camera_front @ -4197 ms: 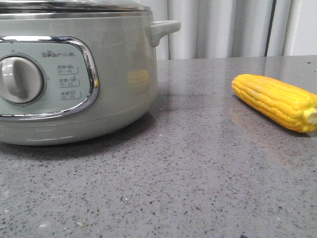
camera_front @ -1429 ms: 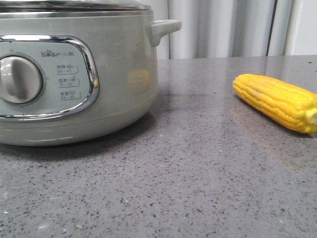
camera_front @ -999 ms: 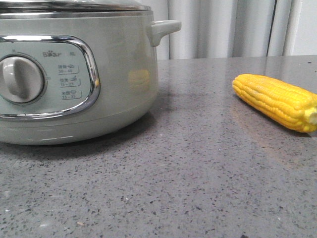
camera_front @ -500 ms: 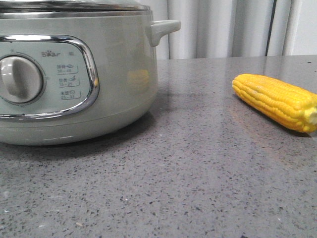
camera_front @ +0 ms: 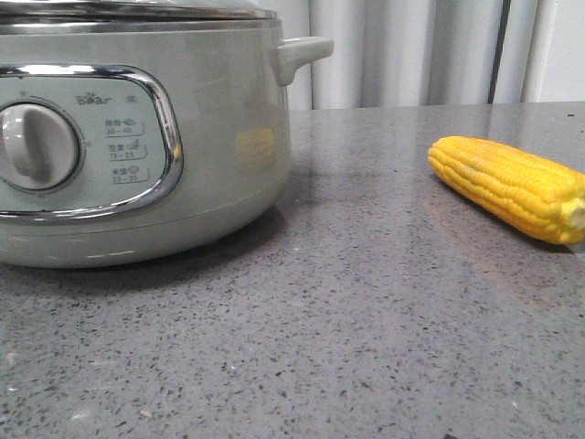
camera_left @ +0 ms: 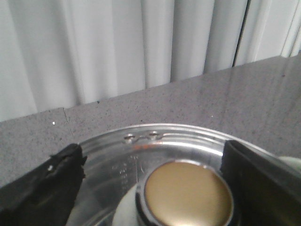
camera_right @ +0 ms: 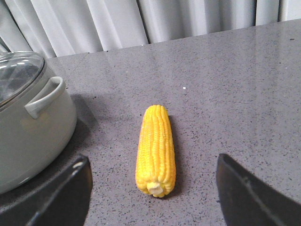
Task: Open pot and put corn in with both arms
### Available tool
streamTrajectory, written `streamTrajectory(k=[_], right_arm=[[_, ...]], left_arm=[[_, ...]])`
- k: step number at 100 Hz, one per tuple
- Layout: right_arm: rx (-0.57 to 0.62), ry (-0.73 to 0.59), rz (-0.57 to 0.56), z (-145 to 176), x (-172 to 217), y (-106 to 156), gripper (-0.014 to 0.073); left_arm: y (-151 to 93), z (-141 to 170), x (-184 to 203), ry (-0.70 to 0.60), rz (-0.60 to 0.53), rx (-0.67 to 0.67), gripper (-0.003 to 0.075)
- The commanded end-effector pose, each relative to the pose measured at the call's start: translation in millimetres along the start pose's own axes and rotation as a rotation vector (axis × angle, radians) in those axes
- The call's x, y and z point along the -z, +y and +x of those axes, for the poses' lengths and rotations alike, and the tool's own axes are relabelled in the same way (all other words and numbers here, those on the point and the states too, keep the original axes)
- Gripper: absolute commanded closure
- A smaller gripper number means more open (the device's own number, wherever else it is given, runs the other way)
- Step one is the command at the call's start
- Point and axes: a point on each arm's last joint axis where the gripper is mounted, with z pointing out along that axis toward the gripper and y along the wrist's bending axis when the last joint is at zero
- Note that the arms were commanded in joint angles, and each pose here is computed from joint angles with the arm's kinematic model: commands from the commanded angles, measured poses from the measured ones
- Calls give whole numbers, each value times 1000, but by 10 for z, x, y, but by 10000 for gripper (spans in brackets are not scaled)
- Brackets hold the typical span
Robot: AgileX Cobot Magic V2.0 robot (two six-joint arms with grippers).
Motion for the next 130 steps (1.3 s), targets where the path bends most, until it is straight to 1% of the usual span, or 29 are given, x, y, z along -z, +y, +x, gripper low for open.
streamTrajectory(k=[1,14,26,31,38,43,55,62,78,92,104,116,123,130], right_arm=[[20,-100,4,-173,23,17,114],[20,-101,4,-175,23,17,114],[20,-100,5,-170,20,15,115],[30,-100,10,-170,20,11,114],[44,-100,19,-170,20,3,114],[51,-100,23,-170,20,0,115],[52,-100,24,-170,20,-1,115],[54,-100,25,-171,20,-1,115],[55,-98,26,-172,12,-3,115],[53,-78,29,-171,-34,-8,115],[51,-52,34,-167,-92,-15,115],[49,-39,37,-168,-133,-20,115],[49,-43,36,-172,-132,-19,115],[49,-46,36,-174,-132,-19,115]], left_arm=[[27,-99,-26,-63,-29,6,167],[15,-62,-39,-29,-16,51,169],[10,-71,-17,-26,-10,60,207],[10,-71,-17,-26,-10,60,243],[10,-71,-17,-26,-10,60,313],[11,-73,-17,-28,-11,60,379],[20,-97,-5,-49,-20,60,508],[21,-121,13,-61,-22,60,552],[8,-328,116,-127,-12,63,562],[-22,-651,297,-219,14,66,563],[-31,-945,529,-322,24,48,563],[110,-1123,817,-416,-36,48,563],[249,-1162,996,-455,-103,46,563],[416,-1160,1163,-483,-197,41,563]])
